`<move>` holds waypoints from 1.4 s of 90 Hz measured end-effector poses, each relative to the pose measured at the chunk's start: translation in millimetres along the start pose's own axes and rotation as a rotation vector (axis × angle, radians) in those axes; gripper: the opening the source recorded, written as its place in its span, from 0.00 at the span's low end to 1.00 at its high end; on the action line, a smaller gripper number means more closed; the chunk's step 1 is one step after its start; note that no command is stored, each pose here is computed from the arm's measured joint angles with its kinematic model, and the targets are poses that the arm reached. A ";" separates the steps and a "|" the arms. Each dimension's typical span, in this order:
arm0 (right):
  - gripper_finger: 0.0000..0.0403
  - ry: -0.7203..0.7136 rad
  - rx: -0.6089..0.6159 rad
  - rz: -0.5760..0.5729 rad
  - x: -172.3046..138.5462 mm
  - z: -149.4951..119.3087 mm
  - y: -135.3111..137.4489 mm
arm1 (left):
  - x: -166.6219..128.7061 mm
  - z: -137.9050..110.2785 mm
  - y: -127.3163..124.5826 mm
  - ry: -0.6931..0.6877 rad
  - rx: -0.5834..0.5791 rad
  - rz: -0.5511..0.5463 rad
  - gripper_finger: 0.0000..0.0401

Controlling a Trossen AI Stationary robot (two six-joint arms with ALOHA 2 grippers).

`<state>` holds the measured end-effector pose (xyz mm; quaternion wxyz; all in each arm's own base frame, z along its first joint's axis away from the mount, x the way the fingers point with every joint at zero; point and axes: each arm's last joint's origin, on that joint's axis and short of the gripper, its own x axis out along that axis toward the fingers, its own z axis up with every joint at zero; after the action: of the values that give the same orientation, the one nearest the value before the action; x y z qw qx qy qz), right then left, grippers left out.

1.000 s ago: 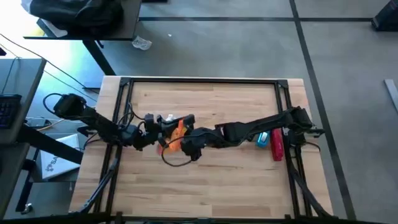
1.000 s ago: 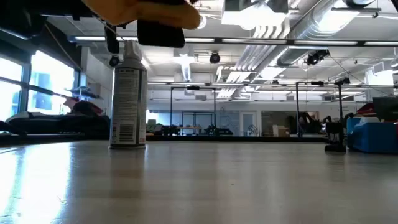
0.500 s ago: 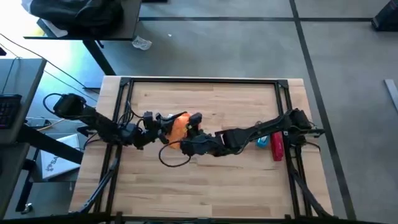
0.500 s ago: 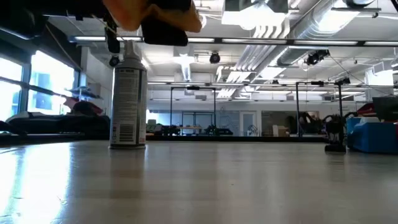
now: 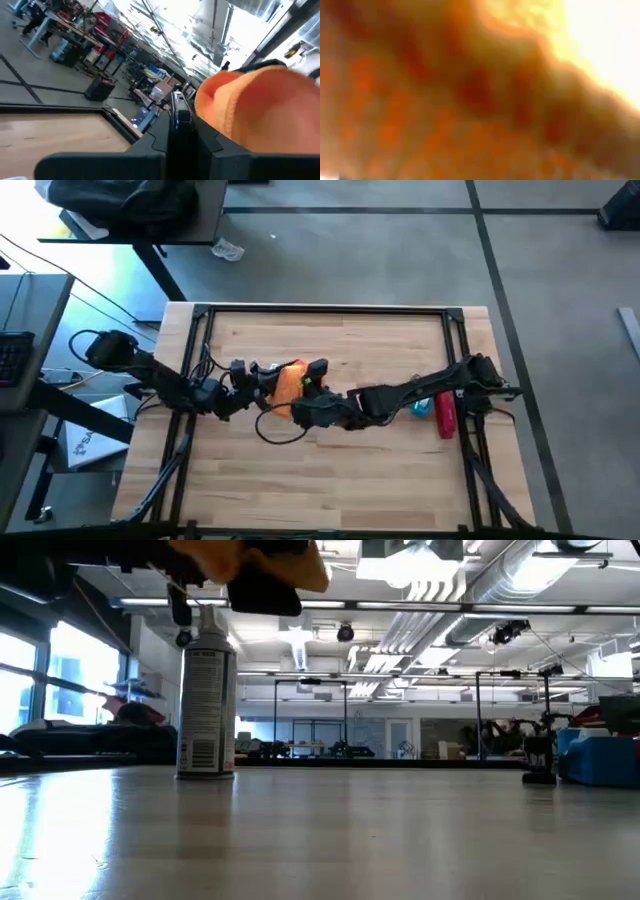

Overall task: Apply microfiber cloth
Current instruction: Wipe the black cellphone with a microfiber cloth

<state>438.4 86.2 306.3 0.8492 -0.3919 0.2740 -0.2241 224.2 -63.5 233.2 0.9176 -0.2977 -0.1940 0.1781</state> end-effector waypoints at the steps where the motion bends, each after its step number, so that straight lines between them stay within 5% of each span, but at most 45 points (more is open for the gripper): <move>1: 0.00 -0.004 0.002 0.004 -0.3 0.2 -0.2 | 0.0 0.0 -0.1 0.000 0.000 -0.001 0.04; 37: 0.00 -0.224 0.066 0.406 1.9 3.5 13.5 | -0.8 -1.6 -2.9 0.045 -0.131 -0.082 0.04; 53: 0.00 -0.214 0.042 0.415 5.7 1.4 17.8 | -0.4 -1.6 -1.4 0.033 -0.212 -0.047 0.04; 73: 0.00 -0.161 -0.036 0.176 5.3 5.9 10.0 | 0.1 0.0 0.9 -0.011 -0.447 0.016 0.04; 95: 0.00 -0.262 -0.071 0.339 -2.5 9.3 18.0 | 0.3 -2.1 1.8 0.012 -0.600 0.011 0.04; 115: 0.00 -0.213 0.114 0.228 7.3 9.7 -8.2 | -2.1 0.9 1.6 -0.077 -0.685 0.078 0.04; 126: 0.00 -0.185 0.178 0.335 10.6 8.5 -22.8 | -3.1 1.4 1.8 -0.106 -0.692 0.110 0.04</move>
<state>448.1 71.0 325.8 0.9274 -0.2831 0.2352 -0.0664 220.5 -62.8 232.4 0.7401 -0.5912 -0.2739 0.1664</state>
